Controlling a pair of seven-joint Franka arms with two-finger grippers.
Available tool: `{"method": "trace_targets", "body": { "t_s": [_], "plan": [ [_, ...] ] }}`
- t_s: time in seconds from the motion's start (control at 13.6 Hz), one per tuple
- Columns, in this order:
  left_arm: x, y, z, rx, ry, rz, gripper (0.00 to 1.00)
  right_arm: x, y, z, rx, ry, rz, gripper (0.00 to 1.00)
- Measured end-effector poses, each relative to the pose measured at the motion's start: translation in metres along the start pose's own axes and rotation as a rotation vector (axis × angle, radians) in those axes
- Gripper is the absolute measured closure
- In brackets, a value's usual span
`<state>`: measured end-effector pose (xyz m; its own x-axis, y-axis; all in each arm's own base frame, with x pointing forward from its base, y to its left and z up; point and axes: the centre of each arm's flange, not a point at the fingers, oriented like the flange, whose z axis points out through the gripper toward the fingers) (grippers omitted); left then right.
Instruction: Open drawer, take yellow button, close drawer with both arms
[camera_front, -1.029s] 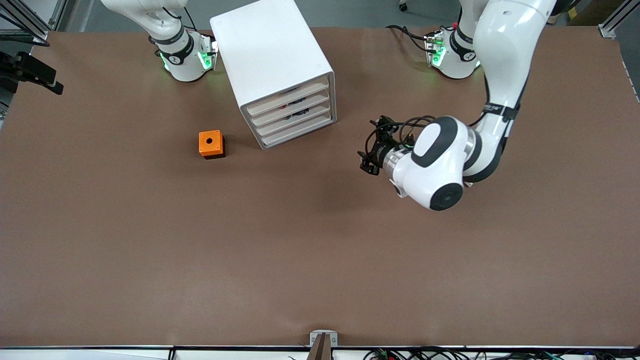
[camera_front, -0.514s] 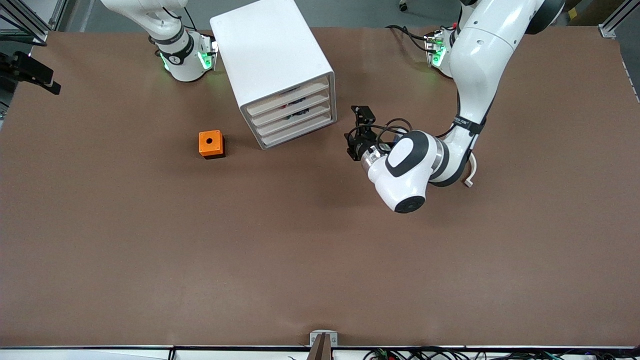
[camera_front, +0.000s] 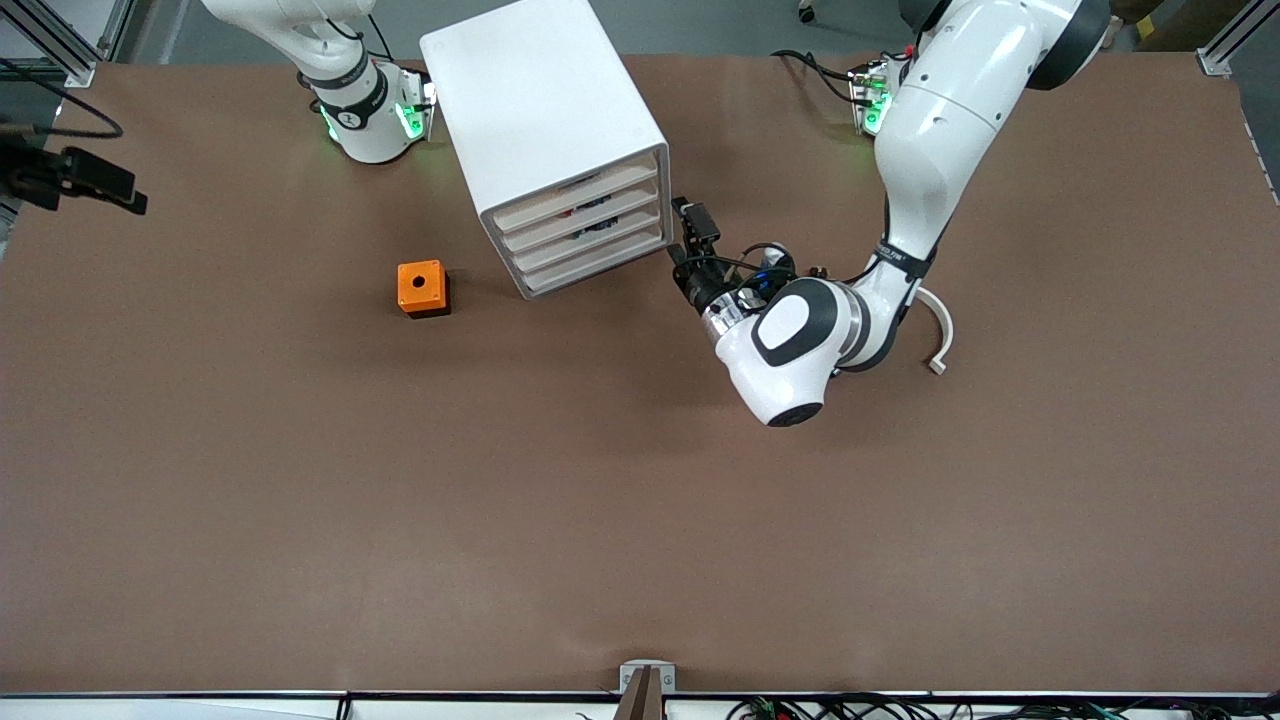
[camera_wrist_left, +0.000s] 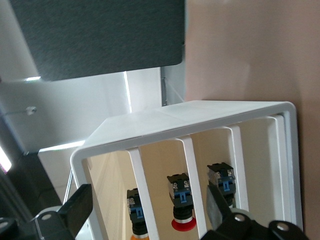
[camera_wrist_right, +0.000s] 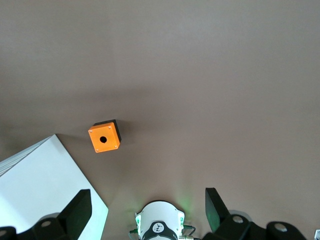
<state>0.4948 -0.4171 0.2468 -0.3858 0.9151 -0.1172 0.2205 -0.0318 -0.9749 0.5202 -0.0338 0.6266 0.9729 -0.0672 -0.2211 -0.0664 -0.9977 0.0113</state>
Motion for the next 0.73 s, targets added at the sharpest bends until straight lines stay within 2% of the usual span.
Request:
{"method": "trace_targets", "body": {
  "t_s": [0.37,0.51,0.59,0.73],
  "plan": [
    [-0.007,0.014,0.020,0.062,-0.011,-0.040,0.00,0.043,0.001,0.054,-0.053,-0.117,0.011,0.00],
    [-0.013,0.010,0.024,0.074,-0.017,-0.047,0.20,0.060,0.010,0.075,-0.126,-0.153,0.027,0.00],
    [-0.016,0.007,0.027,0.076,-0.012,-0.052,0.20,0.065,0.016,0.080,-0.153,-0.153,0.035,0.00],
    [-0.022,0.003,0.034,0.075,0.002,-0.057,0.41,0.068,0.021,0.081,-0.165,-0.146,0.043,0.00]
  ]
}}
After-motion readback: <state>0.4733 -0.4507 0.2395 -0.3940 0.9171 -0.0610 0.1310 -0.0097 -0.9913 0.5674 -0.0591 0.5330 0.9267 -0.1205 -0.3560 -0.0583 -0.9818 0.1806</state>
